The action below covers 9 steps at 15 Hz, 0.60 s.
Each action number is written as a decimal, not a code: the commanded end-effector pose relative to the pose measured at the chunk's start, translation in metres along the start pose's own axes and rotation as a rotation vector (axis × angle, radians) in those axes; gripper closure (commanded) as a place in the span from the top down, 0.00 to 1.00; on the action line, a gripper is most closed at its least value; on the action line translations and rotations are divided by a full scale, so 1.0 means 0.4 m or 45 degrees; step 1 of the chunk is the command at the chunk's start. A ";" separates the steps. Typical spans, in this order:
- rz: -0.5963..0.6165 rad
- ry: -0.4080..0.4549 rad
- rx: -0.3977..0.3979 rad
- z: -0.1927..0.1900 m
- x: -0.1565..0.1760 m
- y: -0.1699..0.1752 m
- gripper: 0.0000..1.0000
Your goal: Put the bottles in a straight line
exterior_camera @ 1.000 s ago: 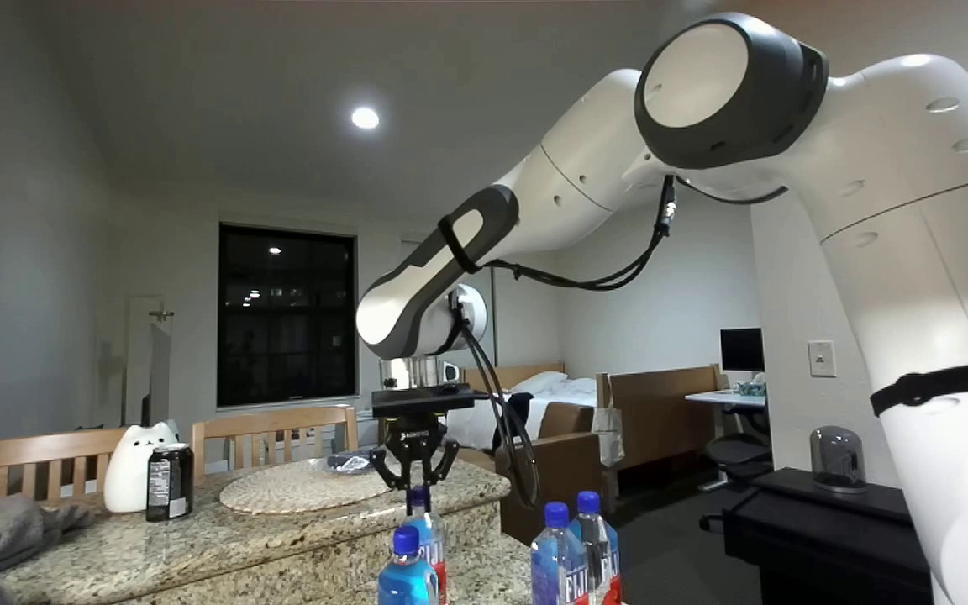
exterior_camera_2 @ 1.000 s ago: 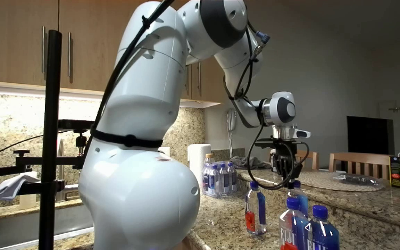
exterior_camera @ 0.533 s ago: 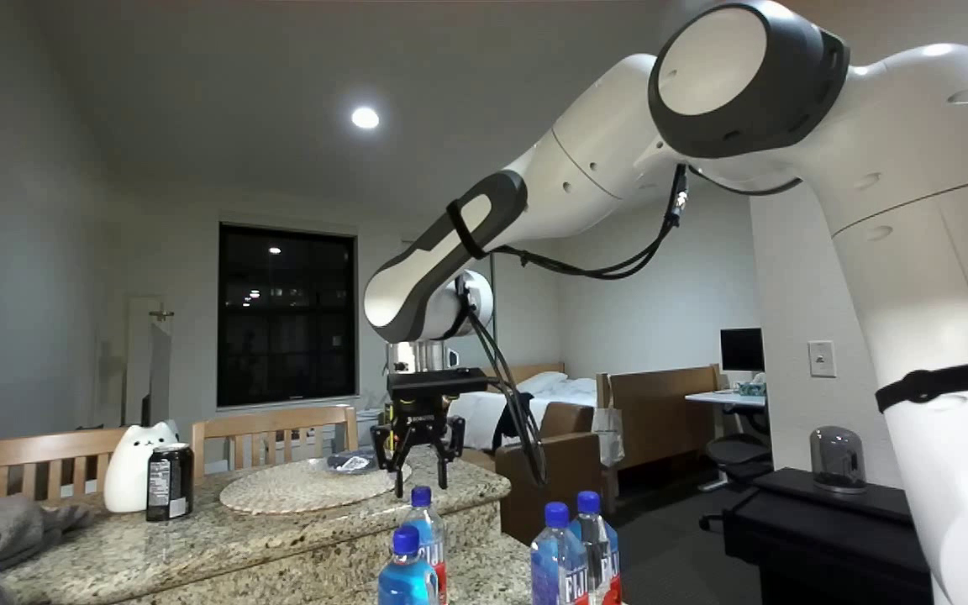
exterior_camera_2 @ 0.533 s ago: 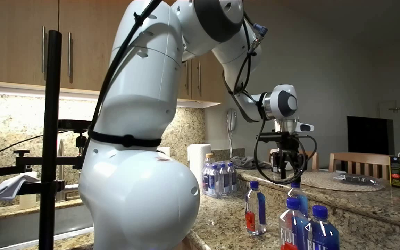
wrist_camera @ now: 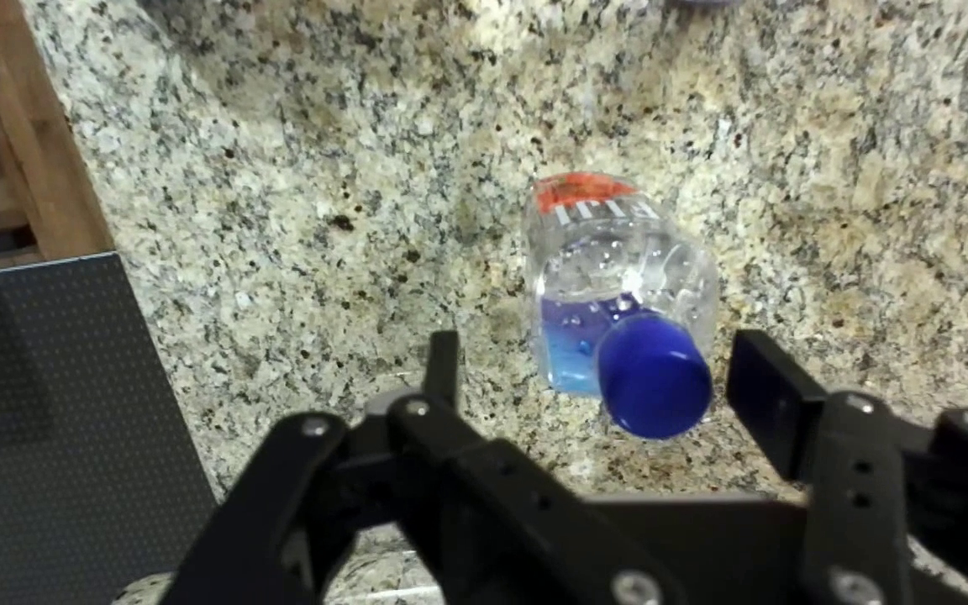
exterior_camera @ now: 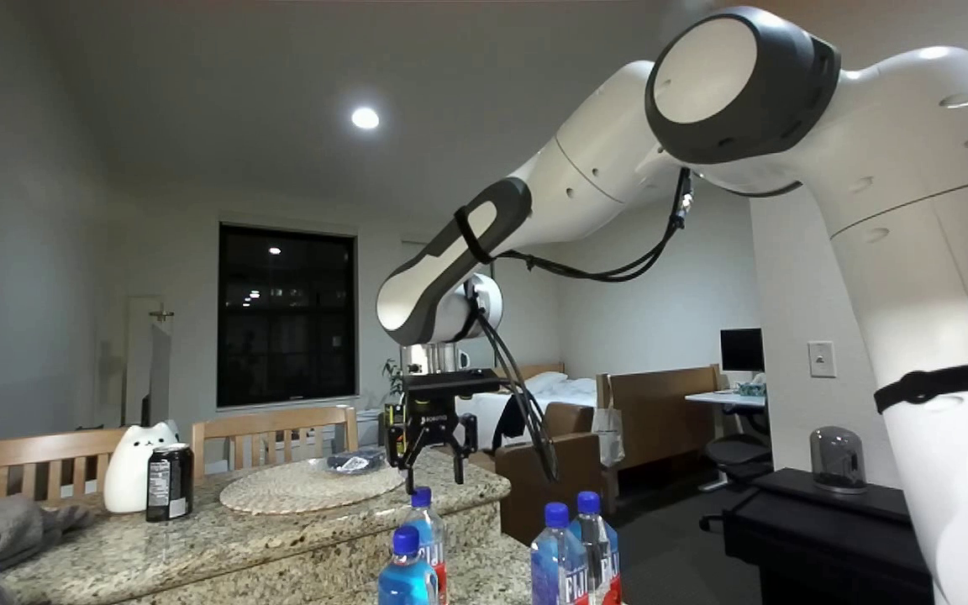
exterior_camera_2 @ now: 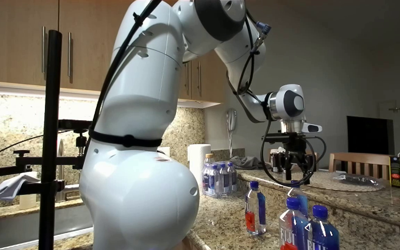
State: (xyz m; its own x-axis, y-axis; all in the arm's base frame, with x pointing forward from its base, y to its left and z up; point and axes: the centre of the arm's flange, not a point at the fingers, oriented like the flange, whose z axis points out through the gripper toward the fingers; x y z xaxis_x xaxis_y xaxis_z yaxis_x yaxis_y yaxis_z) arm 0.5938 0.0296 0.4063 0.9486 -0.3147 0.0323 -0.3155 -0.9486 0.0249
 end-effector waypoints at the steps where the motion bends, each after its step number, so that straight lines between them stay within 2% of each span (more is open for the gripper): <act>1: -0.046 -0.029 0.020 0.002 -0.011 0.000 0.50; 7: -0.058 -0.042 0.011 0.019 -0.012 -0.011 0.12; 8: -0.058 -0.045 0.011 0.021 -0.013 -0.010 0.09; 9: -0.060 -0.046 0.010 0.021 -0.013 -0.009 0.13</act>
State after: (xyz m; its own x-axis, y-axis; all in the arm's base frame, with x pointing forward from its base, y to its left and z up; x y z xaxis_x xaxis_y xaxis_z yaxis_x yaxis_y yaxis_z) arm 0.5939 0.0387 0.4019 0.9537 -0.2997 0.0246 -0.3003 -0.9535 0.0256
